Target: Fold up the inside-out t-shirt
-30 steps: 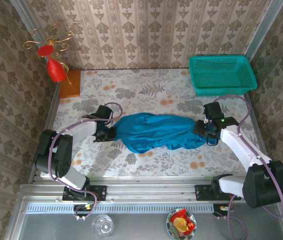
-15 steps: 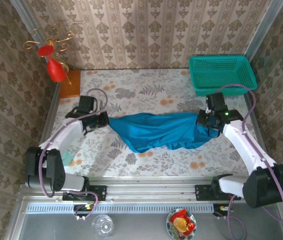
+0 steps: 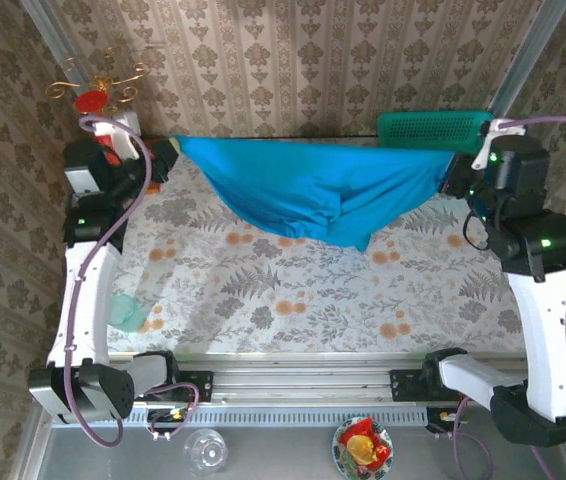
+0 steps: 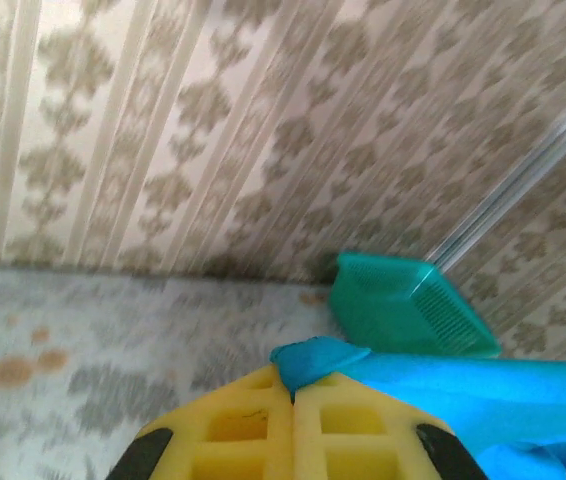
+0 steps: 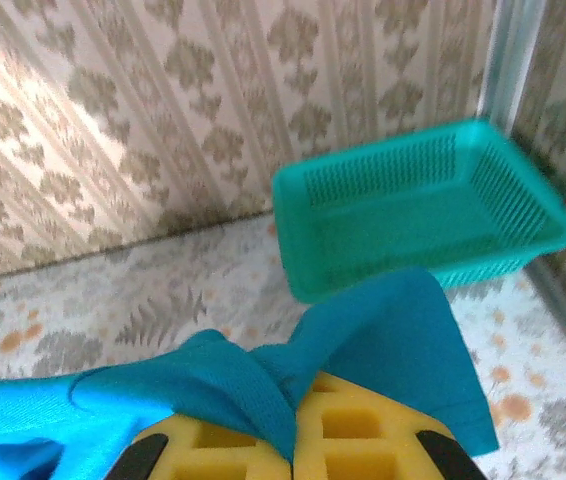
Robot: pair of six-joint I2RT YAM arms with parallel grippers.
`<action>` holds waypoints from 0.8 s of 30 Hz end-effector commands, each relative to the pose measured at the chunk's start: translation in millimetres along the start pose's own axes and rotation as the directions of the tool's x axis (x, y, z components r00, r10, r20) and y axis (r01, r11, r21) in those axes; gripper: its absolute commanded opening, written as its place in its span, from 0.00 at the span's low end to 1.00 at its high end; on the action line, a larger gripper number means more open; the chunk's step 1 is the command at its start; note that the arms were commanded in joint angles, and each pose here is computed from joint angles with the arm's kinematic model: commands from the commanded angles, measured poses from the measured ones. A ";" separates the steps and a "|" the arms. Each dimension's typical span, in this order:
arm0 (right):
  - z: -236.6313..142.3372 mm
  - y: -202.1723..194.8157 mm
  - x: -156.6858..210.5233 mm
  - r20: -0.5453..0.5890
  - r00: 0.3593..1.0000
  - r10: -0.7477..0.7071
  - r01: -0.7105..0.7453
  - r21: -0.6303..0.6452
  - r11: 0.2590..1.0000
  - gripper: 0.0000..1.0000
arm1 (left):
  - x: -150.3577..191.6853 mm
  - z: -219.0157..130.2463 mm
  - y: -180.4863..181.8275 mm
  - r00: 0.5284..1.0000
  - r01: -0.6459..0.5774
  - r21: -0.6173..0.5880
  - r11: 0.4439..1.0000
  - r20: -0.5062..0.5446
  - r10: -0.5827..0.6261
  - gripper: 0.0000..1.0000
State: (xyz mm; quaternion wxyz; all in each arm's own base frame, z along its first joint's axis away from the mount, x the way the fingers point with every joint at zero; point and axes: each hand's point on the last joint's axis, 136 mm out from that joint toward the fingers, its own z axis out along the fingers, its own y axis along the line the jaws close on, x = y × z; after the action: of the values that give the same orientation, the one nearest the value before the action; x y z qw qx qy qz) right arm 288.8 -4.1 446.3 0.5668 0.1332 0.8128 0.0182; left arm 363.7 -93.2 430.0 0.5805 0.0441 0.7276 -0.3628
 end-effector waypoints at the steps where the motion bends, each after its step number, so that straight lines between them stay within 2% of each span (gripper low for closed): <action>1: -16.7 -22.4 -10.0 0.056 0.997 -0.047 0.041 0.100 0.994 0.00 | -70.4 -26.3 -40.1 0.982 -0.105 0.087 0.991 0.169 0.089 0.00; 3: -7.0 -8.5 -0.3 0.032 0.999 -0.032 0.032 0.021 0.999 0.00 | -106.0 -38.9 -47.1 0.972 -0.127 0.064 0.990 0.208 0.111 0.00; 5: 4.6 17.0 14.5 -0.021 1.000 -0.007 0.005 -0.120 0.993 0.00 | -136.9 -46.8 -55.6 0.968 -0.134 0.077 0.988 0.224 0.113 0.00; 8: 14.1 41.4 31.9 -0.099 0.995 0.015 -0.039 -0.248 0.968 0.00 | -145.6 -38.3 -58.0 0.977 -0.097 0.128 0.987 0.200 0.070 0.00; 10: 10.8 36.3 31.4 -0.100 0.995 0.020 -0.042 -0.223 0.974 0.00 | -126.0 -22.1 -44.8 0.989 -0.035 0.150 0.988 0.145 0.013 0.00; 13: -9.8 8.8 17.0 -0.027 0.999 0.041 -0.044 -0.096 0.994 0.00 | -69.9 6.1 -6.4 0.993 0.112 0.127 0.986 0.016 -0.115 0.00; 15: -24.8 6.0 9.7 0.017 0.999 0.043 -0.041 -0.103 0.994 0.00 | -36.3 17.0 11.5 0.981 0.193 0.116 0.974 -0.055 -0.188 0.00; 17: -30.2 13.9 13.0 0.012 0.999 0.049 -0.046 -0.160 0.986 0.00 | -13.3 20.8 24.0 0.970 0.235 0.098 0.967 -0.086 -0.227 0.00; 20: -22.7 31.9 31.1 -0.060 0.998 0.033 -0.047 -0.256 0.966 0.00 | -4.1 16.2 26.2 0.971 0.228 0.088 0.970 -0.090 -0.220 0.00; 24: -16.3 39.9 47.7 -0.123 0.992 0.020 -0.056 -0.297 0.953 0.00 | -5.2 6.2 16.2 0.976 0.200 0.095 0.975 -0.102 -0.191 0.00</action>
State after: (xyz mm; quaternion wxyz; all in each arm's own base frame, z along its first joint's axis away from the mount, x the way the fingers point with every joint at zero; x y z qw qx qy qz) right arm 260.4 39.2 432.1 0.5561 0.0665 0.8165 0.1401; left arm 403.1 -84.4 369.1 0.4386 -0.0317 0.7679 -0.4658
